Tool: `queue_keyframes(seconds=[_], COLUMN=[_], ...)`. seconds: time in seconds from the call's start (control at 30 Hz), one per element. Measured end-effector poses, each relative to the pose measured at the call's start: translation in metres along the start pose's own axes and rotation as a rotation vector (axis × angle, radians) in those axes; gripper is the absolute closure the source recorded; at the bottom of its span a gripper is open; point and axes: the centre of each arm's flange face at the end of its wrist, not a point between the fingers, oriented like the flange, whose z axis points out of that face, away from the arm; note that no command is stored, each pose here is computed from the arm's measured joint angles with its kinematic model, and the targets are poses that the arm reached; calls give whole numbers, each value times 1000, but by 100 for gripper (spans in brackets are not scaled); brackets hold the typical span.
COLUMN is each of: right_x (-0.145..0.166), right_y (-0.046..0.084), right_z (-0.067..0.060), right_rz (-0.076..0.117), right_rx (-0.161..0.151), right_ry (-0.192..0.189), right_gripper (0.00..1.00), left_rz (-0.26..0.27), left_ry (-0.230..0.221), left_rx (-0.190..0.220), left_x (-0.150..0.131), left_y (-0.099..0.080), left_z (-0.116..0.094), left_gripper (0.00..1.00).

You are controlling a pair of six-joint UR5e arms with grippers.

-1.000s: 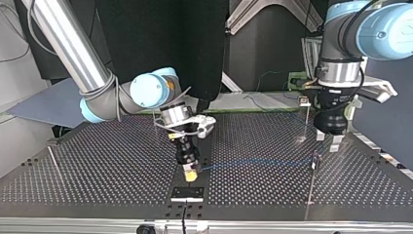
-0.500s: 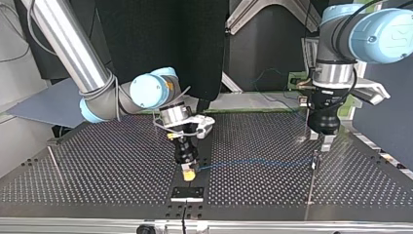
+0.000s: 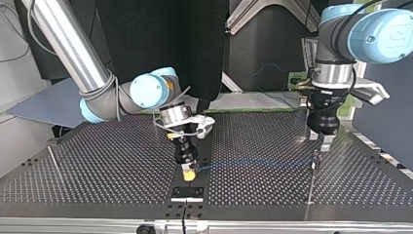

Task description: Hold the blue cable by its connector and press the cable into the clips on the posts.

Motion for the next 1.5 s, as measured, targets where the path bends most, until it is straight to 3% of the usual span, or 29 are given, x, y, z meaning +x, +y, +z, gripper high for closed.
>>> queue_keyframes(seconds=[0.67, 1.13, 1.37, 1.5], right_x=[0, -1, -1, -1], right_y=[-1, 5, 6, 6], right_z=[0, -1, -1, -1], right_rz=[0, -26, -28, -29], right_rx=[1, -23, -26, -26], right_ry=[-3, -13, -13, -14], right_gripper=[100, 100, 100, 100], left_rz=[8, 8, 25, 27], left_ry=[-1, -8, 27, 13], left_rx=[-9, 137, 166, 158], left_x=[0, -7, 8, 7], left_y=[-3, -33, -42, -44], left_z=[-2, -2, 13, 19], left_gripper=[0, 0, 0, 0])
